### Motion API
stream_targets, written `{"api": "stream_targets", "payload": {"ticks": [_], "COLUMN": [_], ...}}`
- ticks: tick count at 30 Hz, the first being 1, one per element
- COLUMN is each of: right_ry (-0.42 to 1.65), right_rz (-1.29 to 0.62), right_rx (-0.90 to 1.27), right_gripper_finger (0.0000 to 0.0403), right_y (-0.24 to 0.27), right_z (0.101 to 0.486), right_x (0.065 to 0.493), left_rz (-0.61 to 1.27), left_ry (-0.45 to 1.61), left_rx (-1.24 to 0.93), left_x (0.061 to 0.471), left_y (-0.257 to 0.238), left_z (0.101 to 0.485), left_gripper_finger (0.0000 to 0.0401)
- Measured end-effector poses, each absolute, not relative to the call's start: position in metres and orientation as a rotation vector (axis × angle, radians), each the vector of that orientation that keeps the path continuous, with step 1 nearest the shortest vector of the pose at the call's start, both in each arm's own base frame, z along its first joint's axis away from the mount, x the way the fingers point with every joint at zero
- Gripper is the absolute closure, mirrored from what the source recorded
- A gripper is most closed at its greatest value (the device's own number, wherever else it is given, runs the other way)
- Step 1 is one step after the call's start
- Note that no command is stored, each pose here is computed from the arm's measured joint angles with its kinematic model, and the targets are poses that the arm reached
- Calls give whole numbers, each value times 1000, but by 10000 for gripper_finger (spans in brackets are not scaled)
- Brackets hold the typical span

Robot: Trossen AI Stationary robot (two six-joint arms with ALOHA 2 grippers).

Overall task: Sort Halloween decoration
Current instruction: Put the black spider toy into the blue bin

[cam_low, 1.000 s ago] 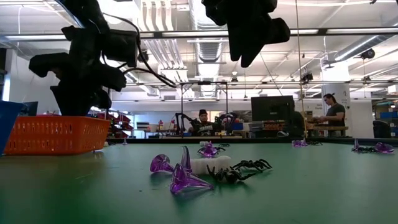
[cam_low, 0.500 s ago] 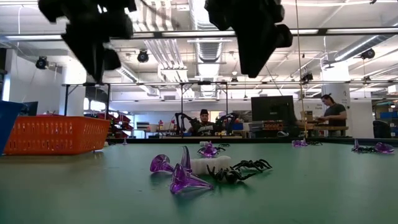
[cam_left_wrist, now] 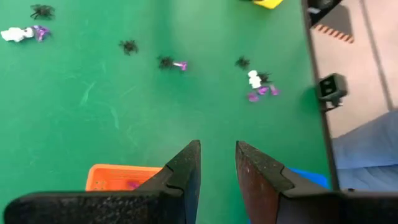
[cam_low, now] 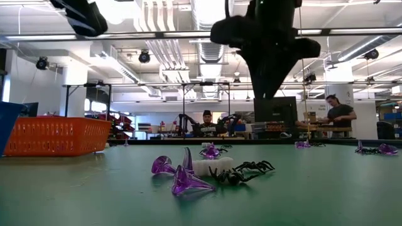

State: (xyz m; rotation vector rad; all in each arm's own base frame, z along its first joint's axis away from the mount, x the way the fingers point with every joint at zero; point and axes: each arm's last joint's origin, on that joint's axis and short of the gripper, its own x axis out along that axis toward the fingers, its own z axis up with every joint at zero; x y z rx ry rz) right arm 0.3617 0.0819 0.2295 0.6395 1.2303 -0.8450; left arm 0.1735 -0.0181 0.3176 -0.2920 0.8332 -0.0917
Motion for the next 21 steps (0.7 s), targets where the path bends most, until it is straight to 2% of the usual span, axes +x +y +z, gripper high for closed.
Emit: {"api": "stream_targets", "payload": {"ticks": [7, 13, 21], "right_ry": [1230, 1317, 1354], "right_rz": [-956, -1217, -1411], "right_rx": [670, 637, 651], "right_gripper_finger": [276, 250, 245], "right_y": [81, 74, 71], "right_z": [218, 196, 167], "right_x": [354, 326, 301], "left_rz": [-175, -205, -195], "left_ry": [779, 753, 788], "left_rx": [-274, -266, -279], "left_x": [155, 147, 143], "left_y": [-29, -32, -32], "left_z": [328, 332, 328], "left_gripper_finger": [319, 319, 319]}}
